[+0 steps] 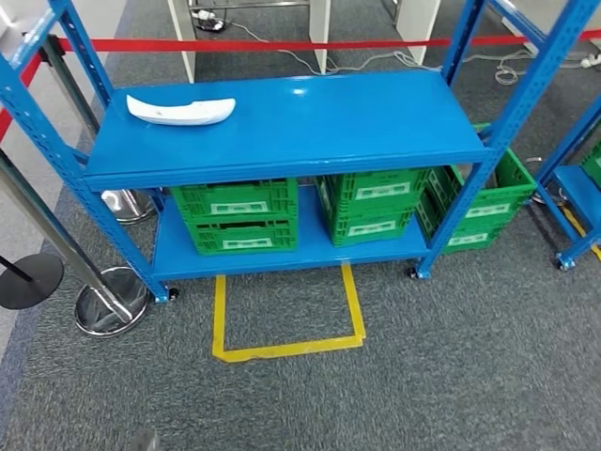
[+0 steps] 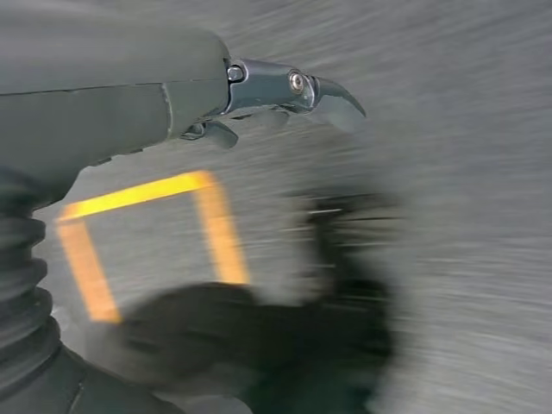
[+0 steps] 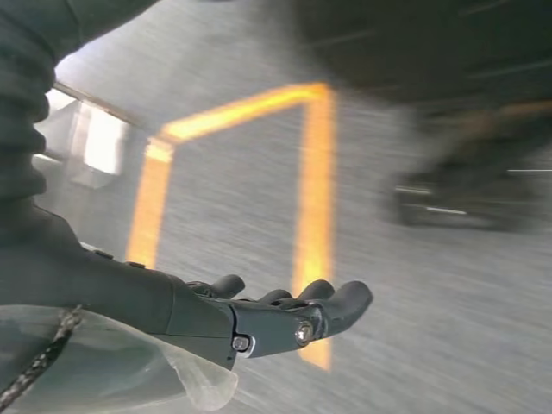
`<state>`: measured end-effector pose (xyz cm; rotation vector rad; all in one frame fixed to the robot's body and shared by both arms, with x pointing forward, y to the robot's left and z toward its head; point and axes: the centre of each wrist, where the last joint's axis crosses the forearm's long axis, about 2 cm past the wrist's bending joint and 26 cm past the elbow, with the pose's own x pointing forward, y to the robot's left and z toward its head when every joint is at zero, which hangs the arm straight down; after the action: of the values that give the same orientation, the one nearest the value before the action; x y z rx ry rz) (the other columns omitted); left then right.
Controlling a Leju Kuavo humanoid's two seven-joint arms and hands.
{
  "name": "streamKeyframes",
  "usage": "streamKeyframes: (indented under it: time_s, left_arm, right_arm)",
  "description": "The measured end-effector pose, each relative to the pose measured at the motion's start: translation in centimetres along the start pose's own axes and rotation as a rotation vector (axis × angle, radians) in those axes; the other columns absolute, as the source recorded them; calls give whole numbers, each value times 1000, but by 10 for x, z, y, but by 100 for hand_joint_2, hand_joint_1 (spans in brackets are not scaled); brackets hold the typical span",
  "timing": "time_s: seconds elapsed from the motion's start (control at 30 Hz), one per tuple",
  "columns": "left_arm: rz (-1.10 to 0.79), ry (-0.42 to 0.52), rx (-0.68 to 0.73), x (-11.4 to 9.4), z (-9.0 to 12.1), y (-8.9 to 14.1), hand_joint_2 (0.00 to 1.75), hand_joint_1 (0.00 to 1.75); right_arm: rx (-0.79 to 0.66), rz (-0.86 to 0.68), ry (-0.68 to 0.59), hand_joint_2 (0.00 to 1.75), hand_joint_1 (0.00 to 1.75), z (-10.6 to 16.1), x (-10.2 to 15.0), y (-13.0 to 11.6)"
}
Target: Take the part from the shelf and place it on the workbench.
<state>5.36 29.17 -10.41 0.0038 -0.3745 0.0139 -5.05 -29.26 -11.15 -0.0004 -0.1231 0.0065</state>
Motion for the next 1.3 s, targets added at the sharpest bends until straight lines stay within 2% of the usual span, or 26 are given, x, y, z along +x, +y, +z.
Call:
streamKeyframes:
  time_s: [0.07, 0.13, 0.2, 0.27, 0.33, 0.4, 0.57, 0.63, 0.7, 0.73, 0.8, 0.9, 1.0, 1.03, 1.13, 1.2, 1.23, 1.3]
  left_arm:
    - [1, -107, 0, 40, -5, 0, 175, 0]
    - [1, -177, 1, 65, -7, 1, 175, 0]
    - [1, -188, 1, 68, -7, 0, 175, 0]
    - [2, -146, 0, 50, -5, 0, 175, 0]
    - [2, -58, -2, 16, -1, -1, 175, 0]
    - [1, 57, -2, -28, 8, -1, 175, 0]
    - [-1, 351, 0, -133, 47, 1, 175, 0]
    - [-3, 430, 5, -159, 61, 3, 175, 0]
    - [-4, 451, 7, -165, 65, 4, 175, 0]
    - [-5, 438, 8, -160, 61, 5, 175, 0]
    - [-3, 371, 6, -135, 47, 3, 175, 0]
    - [-1, 213, 1, -78, 22, 1, 175, 0]
    - [1, 28, -2, -10, 2, -1, 175, 0]
    - [1, -29, -2, 11, -2, -1, 175, 0]
    - [1, -162, 1, 60, -7, 0, 175, 0]
    - [1, -189, 1, 69, -7, 0, 175, 0]
    - [1, -182, 1, 65, -6, 0, 175, 0]
    - [2, -130, -1, 44, -4, 0, 175, 0]
  right_arm:
    - [1, 0, 108, 87, 0, 7, -39, 0]
    - [-1, 1, 181, 175, 0, 15, -66, -1]
    - [-3, 2, 194, 175, 0, 16, -70, -1]
    - [-4, 2, 147, 175, 0, 10, -51, -2]
    - [-4, 2, 52, 175, 0, 1, -13, -2]
    - [-3, 1, -66, 175, 0, -5, 32, -2]
    - [-2, 0, -363, 175, 0, -1, 145, -1]
    - [-4, 0, -435, 175, 0, 4, 171, -2]
    - [-4, 0, -450, 175, 0, 6, 175, -2]
    - [-3, 0, -437, 175, 0, 5, 170, -2]
    - [-3, 0, -375, 175, 0, 1, 145, -2]
    - [-3, 0, -217, 175, 0, -5, 83, -1]
    - [-1, 1, -30, 44, 0, -2, 11, -1]
    - [-1, 1, 27, 44, 0, 2, -10, -1]
    - [-2, 1, 166, 175, 0, 13, -61, -1]
    - [-3, 2, 197, 175, 0, 16, -72, -2]
    - [-3, 2, 188, 175, 0, 15, -68, -2]
    - [-3, 2, 127, 175, 0, 8, -43, -2]
